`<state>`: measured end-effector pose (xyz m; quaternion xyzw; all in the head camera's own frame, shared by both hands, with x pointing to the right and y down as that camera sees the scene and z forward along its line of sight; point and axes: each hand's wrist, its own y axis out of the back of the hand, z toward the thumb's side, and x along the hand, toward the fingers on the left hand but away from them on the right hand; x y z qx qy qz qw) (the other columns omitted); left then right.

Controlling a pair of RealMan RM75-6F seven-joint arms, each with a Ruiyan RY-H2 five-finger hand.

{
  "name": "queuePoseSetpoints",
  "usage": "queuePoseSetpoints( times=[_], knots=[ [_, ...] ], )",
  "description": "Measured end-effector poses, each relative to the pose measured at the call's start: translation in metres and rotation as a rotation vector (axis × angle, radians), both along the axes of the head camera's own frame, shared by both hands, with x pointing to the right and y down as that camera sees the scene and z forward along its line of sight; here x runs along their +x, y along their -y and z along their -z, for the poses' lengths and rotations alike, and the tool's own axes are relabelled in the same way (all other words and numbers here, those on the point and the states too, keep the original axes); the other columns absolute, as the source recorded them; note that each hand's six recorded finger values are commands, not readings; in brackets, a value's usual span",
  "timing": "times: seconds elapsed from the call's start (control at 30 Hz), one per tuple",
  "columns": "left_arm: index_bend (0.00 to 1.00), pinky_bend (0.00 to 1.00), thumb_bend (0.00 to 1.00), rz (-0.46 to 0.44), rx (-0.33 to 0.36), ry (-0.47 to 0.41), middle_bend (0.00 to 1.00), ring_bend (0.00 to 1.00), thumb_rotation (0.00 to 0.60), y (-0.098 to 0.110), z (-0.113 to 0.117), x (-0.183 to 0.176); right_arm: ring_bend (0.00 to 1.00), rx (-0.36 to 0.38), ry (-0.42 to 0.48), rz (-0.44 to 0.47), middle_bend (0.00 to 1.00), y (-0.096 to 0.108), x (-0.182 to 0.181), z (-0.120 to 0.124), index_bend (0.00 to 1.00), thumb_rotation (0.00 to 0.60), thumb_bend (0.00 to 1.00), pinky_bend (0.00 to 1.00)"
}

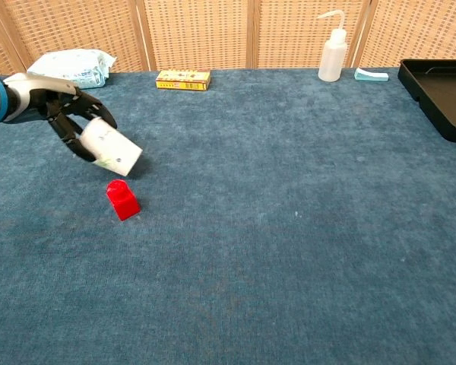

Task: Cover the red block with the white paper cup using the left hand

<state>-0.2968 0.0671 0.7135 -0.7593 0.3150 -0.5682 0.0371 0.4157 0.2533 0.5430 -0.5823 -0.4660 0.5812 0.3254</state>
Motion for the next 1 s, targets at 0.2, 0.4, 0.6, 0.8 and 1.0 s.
queuePoseSetpoints(
  times=[0.2,0.4,0.6,0.8,1.0],
  knots=[
    [0.06,0.09,0.06,-0.072,0.077,0.096,0.04,0.0,0.6,0.018,0.015,-0.007,0.42,0.008,0.002,-0.009,0.42,-0.002,0.002,0.003,0.37,0.145,0.27,0.37],
    [0.18,0.09,0.1,-0.195,0.189,0.142,0.04,0.0,0.6,0.025,0.038,0.006,0.42,0.012,0.01,-0.012,0.42,-0.002,0.002,0.005,0.36,0.142,0.27,0.37],
    [0.24,0.08,0.22,-0.403,0.235,0.242,0.04,0.0,0.599,0.012,0.035,0.018,0.42,0.019,0.01,-0.012,0.42,-0.003,0.003,0.007,0.37,0.145,0.28,0.37],
    [0.25,0.08,0.25,-0.508,0.246,0.28,0.04,0.0,0.6,-0.006,0.02,0.036,0.42,0.02,0.009,-0.017,0.42,-0.004,0.006,0.009,0.37,0.144,0.27,0.37],
    [0.25,0.08,0.25,-0.539,0.261,0.284,0.04,0.0,0.6,-0.014,0.012,0.047,0.42,0.02,0.011,-0.024,0.42,-0.005,0.008,0.01,0.37,0.142,0.28,0.37]
  ],
)
